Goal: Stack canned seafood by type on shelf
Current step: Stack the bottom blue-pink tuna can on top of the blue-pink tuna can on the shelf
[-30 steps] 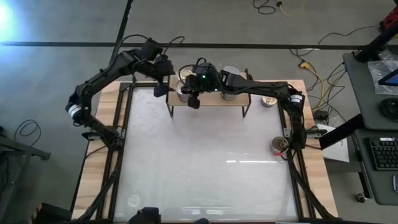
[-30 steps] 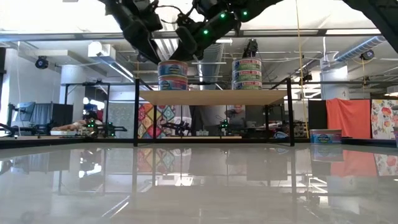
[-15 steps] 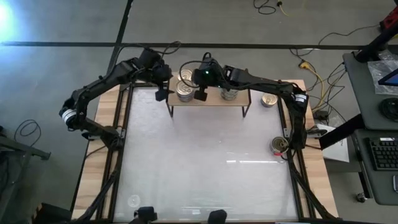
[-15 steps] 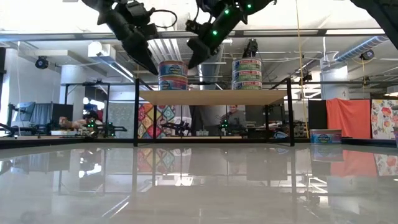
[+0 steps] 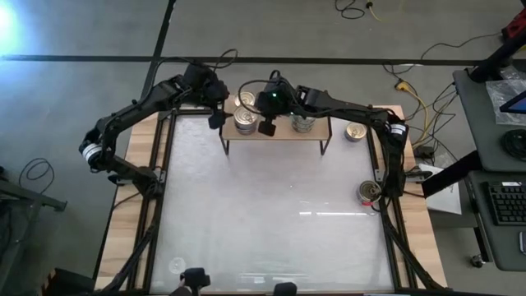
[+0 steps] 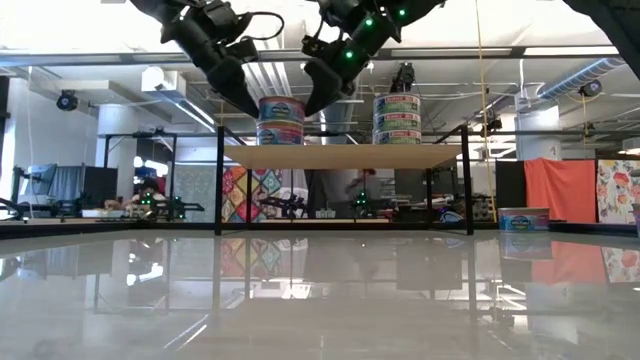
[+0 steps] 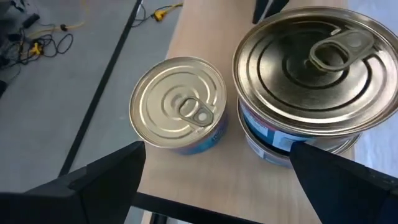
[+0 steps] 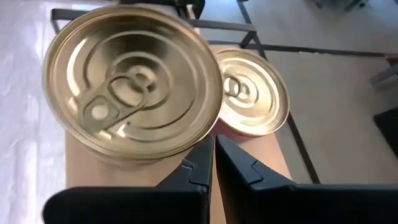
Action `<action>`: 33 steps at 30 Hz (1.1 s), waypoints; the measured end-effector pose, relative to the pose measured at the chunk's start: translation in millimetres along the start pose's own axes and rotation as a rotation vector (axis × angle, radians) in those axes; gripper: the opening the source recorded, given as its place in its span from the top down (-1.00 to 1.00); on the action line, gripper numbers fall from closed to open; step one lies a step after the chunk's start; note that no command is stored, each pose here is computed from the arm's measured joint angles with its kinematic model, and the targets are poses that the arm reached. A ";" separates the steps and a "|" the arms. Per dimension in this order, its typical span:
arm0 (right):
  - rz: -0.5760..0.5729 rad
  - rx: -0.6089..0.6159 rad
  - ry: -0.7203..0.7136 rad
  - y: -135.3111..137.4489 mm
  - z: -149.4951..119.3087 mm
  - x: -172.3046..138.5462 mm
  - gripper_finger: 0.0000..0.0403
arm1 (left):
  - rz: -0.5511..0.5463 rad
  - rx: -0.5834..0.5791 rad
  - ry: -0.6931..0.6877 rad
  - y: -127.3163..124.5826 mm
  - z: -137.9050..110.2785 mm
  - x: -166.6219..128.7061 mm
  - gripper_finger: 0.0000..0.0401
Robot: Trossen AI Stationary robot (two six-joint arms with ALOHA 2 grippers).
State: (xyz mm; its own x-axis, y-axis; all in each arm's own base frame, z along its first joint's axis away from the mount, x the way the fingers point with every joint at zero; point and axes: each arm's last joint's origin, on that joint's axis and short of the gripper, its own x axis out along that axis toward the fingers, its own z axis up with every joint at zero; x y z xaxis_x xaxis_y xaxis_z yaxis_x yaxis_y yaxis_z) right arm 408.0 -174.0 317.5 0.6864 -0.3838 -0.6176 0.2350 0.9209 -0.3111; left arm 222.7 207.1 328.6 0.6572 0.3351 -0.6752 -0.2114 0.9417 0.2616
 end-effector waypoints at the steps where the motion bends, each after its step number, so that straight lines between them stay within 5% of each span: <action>1: 0.004 0.001 0.008 0.6 -0.3 -0.7 0.94 | 0.004 0.001 -0.004 0.3 0.4 0.1 -0.92; 12: 0.048 0.027 0.055 7.4 -2.5 -5.1 0.94 | 0.171 0.001 0.016 10.3 2.4 -0.4 -0.92; 33: 0.035 0.007 0.043 5.9 -0.5 -8.5 0.94 | 0.070 -0.034 0.028 3.8 -1.2 -1.3 -0.92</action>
State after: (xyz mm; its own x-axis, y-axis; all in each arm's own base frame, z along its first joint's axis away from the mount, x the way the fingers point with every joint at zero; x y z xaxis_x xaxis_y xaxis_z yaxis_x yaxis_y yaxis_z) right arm 403.2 -165.4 320.6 0.6644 -0.3537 -0.6583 0.2165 0.9342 -0.2835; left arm 220.2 210.3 329.6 0.6194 0.4003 -0.6754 -0.2805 0.9163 0.2859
